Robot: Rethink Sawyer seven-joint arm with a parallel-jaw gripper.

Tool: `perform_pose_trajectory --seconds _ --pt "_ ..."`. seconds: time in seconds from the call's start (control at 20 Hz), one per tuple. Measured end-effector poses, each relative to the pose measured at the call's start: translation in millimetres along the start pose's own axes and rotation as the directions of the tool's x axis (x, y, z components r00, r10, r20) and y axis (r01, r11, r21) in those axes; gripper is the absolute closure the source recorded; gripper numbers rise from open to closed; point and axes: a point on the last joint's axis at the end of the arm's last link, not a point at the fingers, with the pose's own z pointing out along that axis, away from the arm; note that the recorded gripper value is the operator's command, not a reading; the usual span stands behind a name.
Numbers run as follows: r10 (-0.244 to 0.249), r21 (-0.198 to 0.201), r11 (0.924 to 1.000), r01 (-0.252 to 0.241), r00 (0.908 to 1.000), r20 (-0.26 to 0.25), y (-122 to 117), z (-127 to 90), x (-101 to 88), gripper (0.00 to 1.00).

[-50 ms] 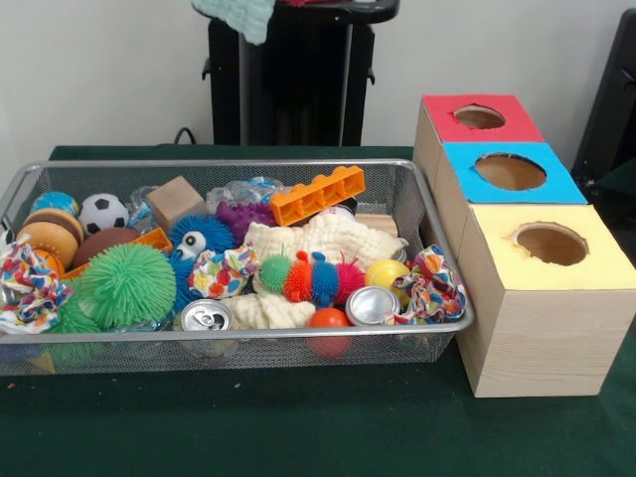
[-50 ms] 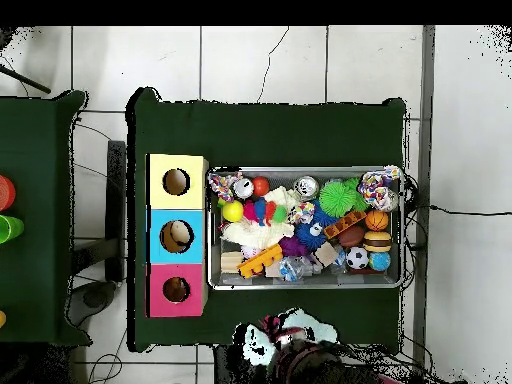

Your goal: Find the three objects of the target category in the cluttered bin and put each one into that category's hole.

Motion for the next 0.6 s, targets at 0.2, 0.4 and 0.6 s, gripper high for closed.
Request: perform_pose_trajectory --seconds 0.2,0.4,0.6 --pt "0.056 0.034 0.9979 -0.055 0.9979 -0.034 24.2 -4.8 -2.0 1.0" --pt "0.074 0.061 0.9957 -0.071 0.9961 -0.048 32.0 -9.9 -1.1 1.0" --pt "0.045 0.066 0.997 -0.041 0.9972 -0.06 32.4 -6.8 -2.2 1.0"
